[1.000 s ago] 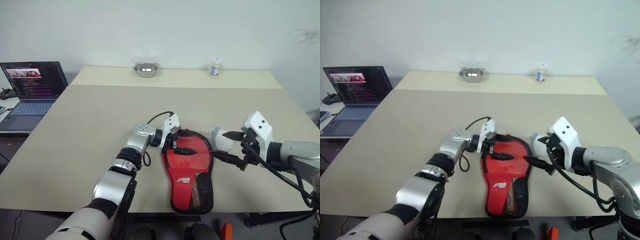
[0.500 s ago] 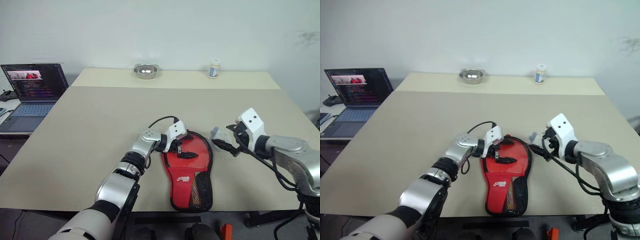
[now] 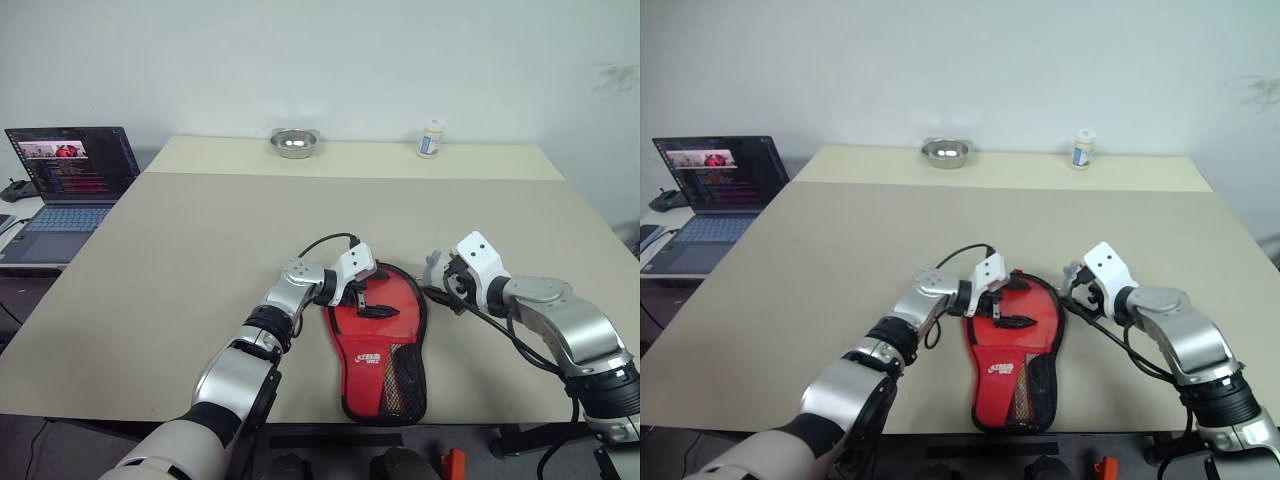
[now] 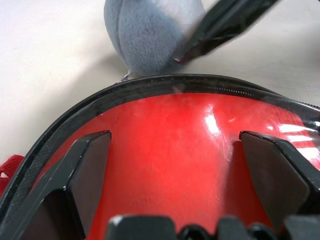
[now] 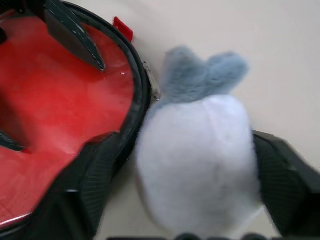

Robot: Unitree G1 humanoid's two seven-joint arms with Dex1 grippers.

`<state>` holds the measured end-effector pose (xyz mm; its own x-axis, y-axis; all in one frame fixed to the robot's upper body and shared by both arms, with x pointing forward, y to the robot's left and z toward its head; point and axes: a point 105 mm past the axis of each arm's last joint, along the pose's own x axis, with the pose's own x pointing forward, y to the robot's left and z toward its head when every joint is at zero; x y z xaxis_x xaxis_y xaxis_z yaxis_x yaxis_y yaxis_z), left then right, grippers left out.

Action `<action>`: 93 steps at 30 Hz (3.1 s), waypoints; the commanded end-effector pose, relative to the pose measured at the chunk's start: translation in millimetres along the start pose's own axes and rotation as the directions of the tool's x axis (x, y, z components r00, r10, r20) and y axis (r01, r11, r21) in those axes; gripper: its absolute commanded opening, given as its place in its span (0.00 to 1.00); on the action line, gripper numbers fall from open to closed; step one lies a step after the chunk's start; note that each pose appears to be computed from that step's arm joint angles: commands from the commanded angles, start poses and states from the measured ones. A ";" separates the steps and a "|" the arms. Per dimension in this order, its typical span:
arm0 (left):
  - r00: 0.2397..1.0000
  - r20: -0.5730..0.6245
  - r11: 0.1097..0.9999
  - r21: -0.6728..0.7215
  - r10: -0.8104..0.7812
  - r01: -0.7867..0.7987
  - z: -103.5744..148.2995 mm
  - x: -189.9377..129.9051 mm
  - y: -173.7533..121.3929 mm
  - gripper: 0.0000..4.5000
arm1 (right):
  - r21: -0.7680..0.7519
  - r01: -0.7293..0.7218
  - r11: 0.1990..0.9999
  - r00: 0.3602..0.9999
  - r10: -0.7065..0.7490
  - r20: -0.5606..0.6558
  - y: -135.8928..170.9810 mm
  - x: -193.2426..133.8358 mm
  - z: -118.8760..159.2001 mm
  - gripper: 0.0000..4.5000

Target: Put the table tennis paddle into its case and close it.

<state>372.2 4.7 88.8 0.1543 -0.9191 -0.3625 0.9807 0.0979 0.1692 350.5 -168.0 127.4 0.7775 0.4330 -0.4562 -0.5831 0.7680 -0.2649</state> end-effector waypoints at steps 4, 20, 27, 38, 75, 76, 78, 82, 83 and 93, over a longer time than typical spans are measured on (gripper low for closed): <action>0.997 -0.060 0.999 -0.033 -0.039 0.037 -20.7 6.4 -13.3 1.00 | -0.016 0.022 1.000 0.999 -0.022 0.027 -3.9 -1.4 6.2 0.39; 0.991 -0.125 0.994 -0.100 -0.046 0.033 -47.1 13.4 -24.8 1.00 | -0.105 -0.048 0.993 0.995 0.038 -0.093 0.2 -76.5 -13.2 0.01; 0.989 -0.128 0.992 -0.114 -0.071 0.056 -46.2 24.0 -31.2 1.00 | -0.110 -0.216 0.970 0.962 0.192 -0.196 38.7 -109.6 -30.5 0.01; 0.980 -0.162 0.992 -0.073 -0.118 0.107 -45.9 34.3 -40.2 1.00 | -0.012 -0.456 0.890 0.848 0.430 -0.309 109.6 -145.9 -60.6 0.01; 0.984 -0.151 0.994 -0.075 -0.093 0.083 -40.7 41.4 -38.8 1.00 | 0.031 -0.376 0.926 0.916 0.376 -0.141 74.5 -148.2 -23.9 1.00; 0.985 -0.145 0.995 -0.066 -0.089 0.080 -38.8 41.0 -37.5 1.00 | 0.004 -0.316 0.949 0.943 0.314 -0.113 61.5 -140.3 -22.0 1.00; 0.989 -0.122 0.996 -0.043 -0.085 0.081 -31.6 37.3 -32.8 1.00 | -0.008 -0.229 0.973 0.973 0.229 -0.039 43.2 -123.8 -18.2 1.00; 0.995 -0.061 0.996 0.036 -0.080 0.082 -9.5 21.3 -17.9 1.00 | 0.035 -0.116 0.993 0.986 0.111 0.122 20.3 -93.1 -8.1 1.00; 0.997 -0.036 0.996 0.058 -0.071 0.073 -0.4 14.3 -11.5 1.00 | 0.040 -0.094 0.995 0.982 0.086 0.165 15.4 -85.7 -4.6 1.00; 0.972 0.123 0.976 0.050 0.202 -0.210 33.0 -86.5 31.5 1.00 | 0.046 0.019 0.999 0.948 -0.032 0.316 -16.2 -11.7 -0.6 1.00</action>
<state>384.3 66.0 140.4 0.2750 -0.9224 -0.2713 0.9410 0.2003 0.2729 342.0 -184.1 127.2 0.8198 0.5347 -0.2051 -0.5695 0.7989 -0.1937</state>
